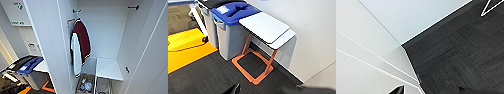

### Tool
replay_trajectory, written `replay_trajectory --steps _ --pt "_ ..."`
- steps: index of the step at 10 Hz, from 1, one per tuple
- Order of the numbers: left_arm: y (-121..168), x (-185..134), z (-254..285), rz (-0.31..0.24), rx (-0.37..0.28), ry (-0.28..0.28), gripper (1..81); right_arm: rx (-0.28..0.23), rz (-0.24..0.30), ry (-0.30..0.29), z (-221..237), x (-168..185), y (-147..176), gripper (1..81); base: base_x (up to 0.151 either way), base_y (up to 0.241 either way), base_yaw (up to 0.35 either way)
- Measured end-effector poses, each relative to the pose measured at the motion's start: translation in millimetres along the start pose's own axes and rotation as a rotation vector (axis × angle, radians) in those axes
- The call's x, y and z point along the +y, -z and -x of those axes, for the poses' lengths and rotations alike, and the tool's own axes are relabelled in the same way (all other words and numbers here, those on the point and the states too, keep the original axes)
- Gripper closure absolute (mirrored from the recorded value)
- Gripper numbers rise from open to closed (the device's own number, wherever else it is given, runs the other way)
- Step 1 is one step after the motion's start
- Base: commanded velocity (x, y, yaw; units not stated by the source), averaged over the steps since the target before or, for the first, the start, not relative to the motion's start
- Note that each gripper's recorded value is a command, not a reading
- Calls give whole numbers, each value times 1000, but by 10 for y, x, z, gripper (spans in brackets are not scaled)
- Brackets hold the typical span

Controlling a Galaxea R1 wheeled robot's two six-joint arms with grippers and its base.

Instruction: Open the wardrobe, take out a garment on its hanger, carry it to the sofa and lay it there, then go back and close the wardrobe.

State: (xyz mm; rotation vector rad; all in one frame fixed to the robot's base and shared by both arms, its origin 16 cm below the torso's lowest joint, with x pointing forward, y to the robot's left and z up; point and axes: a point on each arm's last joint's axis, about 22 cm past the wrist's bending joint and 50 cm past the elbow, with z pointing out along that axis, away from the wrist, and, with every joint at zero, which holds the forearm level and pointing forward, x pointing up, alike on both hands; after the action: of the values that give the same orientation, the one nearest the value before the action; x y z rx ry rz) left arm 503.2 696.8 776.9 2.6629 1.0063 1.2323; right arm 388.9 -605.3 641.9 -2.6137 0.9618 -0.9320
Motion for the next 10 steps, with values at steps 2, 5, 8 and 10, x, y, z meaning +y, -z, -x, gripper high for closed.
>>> replay_trajectory --steps 2,5,8,10 --pt "-180 421 273 27 -39 41 10 -8 -41 -28 14 -223 -42 10 0 0 0" --pt "-433 1423 662 112 -99 89 10 -32 -104 -68 105 -550 -86 10 0 0 0" --pt "-521 1963 781 124 -125 124 10 -48 -152 -91 189 -823 -147 10 0 0 0" --pt "-568 2545 1111 164 -171 119 10 -70 -188 -118 308 -986 -142 10 0 0 0"
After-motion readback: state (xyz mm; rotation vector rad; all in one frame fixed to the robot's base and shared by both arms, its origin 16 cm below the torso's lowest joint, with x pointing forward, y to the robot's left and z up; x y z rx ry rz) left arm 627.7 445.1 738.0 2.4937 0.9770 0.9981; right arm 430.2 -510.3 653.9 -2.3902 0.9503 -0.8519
